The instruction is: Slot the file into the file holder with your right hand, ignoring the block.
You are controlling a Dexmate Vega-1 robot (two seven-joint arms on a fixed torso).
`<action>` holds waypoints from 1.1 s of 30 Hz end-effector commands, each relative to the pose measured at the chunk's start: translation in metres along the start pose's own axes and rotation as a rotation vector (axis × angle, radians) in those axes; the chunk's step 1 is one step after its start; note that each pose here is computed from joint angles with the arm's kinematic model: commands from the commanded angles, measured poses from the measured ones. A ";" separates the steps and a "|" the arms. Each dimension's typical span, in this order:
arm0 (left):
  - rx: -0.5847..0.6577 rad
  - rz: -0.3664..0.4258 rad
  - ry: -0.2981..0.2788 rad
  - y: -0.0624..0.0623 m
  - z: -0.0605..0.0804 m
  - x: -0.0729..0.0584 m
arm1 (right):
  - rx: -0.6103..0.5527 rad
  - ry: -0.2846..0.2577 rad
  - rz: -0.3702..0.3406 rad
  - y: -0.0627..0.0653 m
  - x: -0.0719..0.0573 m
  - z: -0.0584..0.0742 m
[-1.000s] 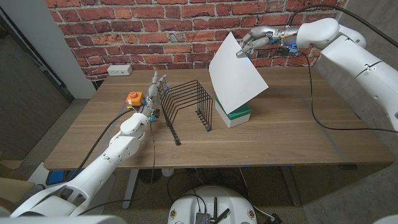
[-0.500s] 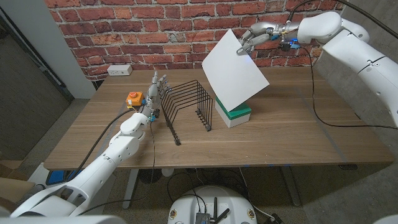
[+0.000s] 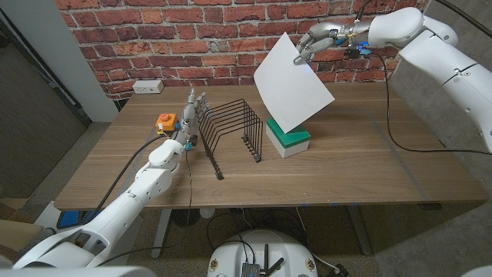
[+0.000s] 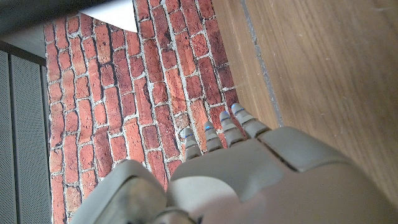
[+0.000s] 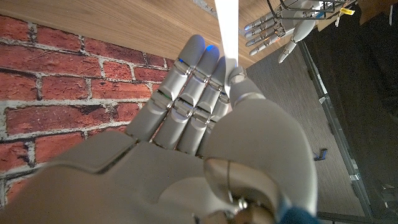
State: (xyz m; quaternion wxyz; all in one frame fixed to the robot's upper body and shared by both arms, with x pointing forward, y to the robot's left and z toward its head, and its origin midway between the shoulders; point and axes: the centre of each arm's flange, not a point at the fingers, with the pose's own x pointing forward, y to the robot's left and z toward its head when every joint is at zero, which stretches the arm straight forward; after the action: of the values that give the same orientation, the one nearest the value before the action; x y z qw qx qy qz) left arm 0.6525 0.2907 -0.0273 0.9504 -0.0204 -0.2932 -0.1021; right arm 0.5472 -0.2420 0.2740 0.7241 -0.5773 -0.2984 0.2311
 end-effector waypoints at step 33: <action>0.001 0.000 -0.001 0.000 0.000 0.000 | -0.135 -0.168 -0.030 0.000 -0.008 0.016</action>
State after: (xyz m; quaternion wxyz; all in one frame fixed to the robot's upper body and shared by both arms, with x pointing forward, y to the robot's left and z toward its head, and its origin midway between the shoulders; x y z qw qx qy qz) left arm 0.6525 0.2909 -0.0273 0.9503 -0.0201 -0.2934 -0.1021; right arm 0.5370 -0.2366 0.2756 0.6794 -0.5929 -0.3582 0.2422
